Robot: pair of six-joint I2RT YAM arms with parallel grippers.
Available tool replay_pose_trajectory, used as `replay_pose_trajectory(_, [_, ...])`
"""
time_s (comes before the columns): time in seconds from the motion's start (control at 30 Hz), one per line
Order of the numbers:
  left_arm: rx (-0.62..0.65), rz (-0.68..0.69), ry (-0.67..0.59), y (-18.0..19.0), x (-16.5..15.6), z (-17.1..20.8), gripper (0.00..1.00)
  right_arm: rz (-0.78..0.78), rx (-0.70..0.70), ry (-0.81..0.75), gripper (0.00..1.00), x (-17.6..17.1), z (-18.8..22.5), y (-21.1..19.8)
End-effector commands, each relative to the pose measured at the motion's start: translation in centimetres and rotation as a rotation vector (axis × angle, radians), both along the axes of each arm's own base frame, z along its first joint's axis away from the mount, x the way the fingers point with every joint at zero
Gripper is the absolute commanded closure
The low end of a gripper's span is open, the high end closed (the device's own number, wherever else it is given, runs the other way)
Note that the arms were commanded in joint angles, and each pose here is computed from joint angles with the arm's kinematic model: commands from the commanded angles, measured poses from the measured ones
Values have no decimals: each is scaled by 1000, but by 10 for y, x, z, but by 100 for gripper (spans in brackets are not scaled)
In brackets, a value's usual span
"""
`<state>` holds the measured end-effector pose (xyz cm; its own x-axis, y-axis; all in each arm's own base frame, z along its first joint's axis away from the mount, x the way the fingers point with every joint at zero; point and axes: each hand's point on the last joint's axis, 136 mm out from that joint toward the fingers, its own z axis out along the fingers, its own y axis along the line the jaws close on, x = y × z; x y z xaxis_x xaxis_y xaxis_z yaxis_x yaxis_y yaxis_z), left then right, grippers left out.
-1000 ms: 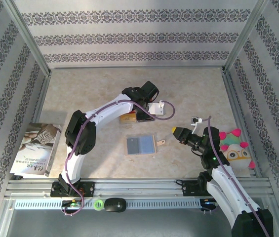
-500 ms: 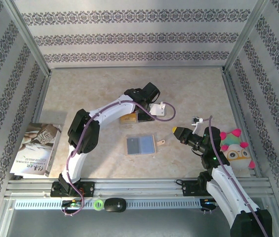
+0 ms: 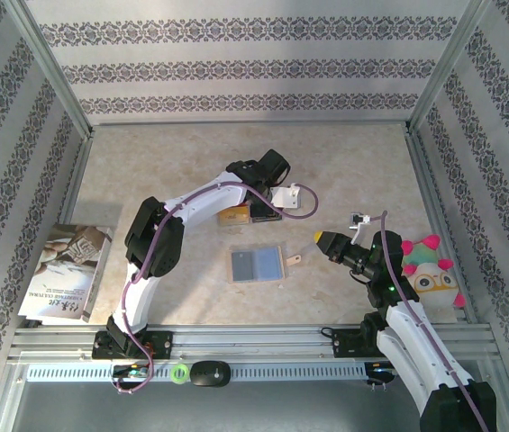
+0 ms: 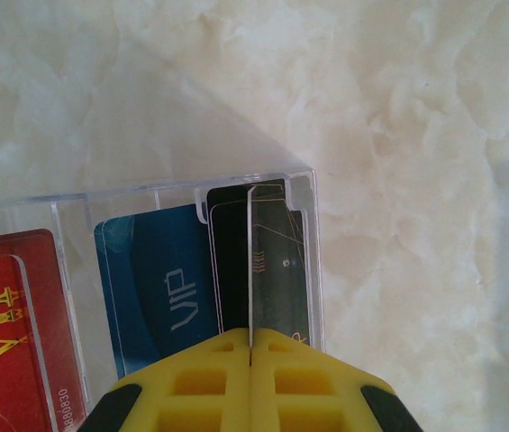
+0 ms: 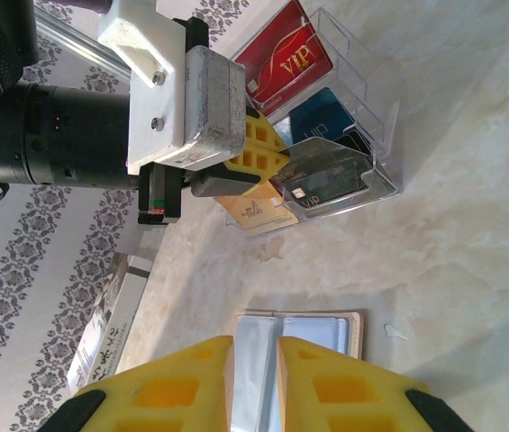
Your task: Take the credit cards out of the card holder
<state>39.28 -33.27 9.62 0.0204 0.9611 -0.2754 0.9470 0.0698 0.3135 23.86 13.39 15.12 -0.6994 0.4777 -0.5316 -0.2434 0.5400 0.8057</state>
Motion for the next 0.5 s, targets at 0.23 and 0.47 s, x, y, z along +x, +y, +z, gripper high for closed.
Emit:
replay_pose_trajectory(0.23, [4,43,-18,10,12,-4,100,17,11,-28,79,0,9,2])
replay_pose_trajectory(0.47, [-1,52,-26,11,12,-5,100,14,14,-32,79,0,11,1])
